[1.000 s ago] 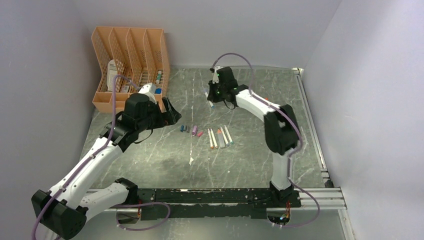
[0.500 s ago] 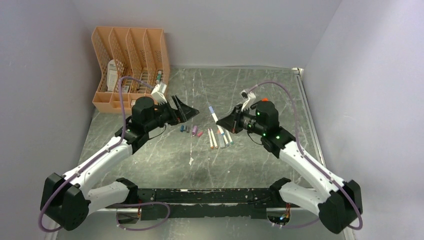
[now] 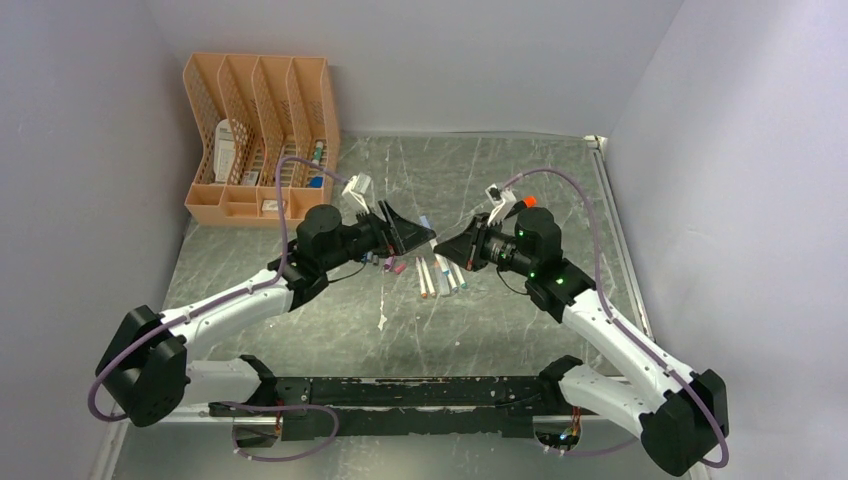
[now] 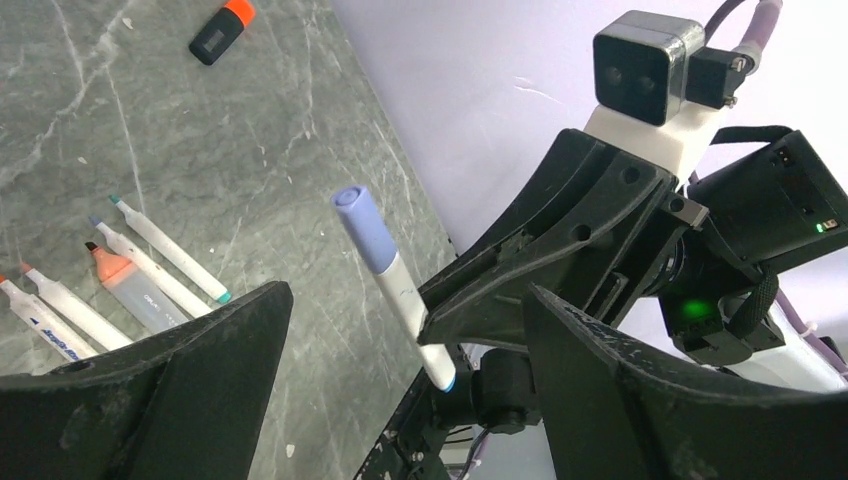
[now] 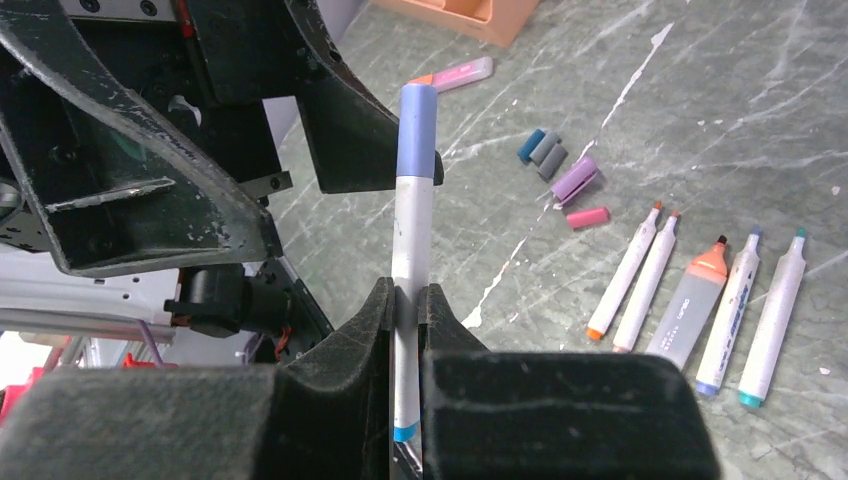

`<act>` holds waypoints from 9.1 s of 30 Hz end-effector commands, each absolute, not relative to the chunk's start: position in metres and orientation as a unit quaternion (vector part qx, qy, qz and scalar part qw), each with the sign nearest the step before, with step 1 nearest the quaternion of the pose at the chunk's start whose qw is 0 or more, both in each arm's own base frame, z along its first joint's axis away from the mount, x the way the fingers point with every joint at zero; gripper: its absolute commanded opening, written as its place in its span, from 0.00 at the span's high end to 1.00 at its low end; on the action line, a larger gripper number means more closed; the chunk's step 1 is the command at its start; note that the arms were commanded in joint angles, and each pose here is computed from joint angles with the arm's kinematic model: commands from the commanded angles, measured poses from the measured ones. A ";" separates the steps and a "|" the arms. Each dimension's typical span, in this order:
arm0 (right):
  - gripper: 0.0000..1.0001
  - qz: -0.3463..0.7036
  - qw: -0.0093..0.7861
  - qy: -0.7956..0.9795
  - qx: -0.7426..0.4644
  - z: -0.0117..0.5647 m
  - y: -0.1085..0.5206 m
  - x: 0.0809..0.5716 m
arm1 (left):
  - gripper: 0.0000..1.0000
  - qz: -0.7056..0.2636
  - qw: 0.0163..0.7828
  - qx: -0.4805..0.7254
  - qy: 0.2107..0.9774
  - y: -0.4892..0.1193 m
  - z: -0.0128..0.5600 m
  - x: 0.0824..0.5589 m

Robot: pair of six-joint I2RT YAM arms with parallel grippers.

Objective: Open the pen caps

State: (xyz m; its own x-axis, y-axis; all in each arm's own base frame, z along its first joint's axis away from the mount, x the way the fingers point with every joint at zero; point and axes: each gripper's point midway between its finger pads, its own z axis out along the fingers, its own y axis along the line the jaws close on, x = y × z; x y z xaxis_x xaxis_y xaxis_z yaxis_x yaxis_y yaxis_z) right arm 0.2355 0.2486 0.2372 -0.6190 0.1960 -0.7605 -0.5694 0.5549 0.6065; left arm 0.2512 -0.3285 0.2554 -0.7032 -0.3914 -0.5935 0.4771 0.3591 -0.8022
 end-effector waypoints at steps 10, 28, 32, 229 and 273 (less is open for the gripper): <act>1.00 0.466 0.411 0.774 -0.124 0.234 0.254 0.230 | 0.43 -0.566 0.428 0.002 0.704 -0.332 0.277 0.268; 1.00 0.470 0.403 0.773 -0.136 0.235 0.258 0.222 | 0.93 -0.558 0.419 -0.010 0.716 -0.337 0.261 0.275; 0.96 0.467 0.402 0.776 -0.136 0.233 0.257 0.223 | 0.93 -0.562 0.415 -0.005 0.716 -0.338 0.261 0.273; 0.97 -0.049 0.281 0.946 0.156 0.003 0.039 0.430 | 0.01 -0.236 0.326 0.036 0.915 -0.215 0.124 0.307; 1.00 0.379 0.388 0.823 -0.170 0.224 0.282 0.240 | 0.23 -0.563 0.355 0.018 0.746 -0.322 0.228 0.268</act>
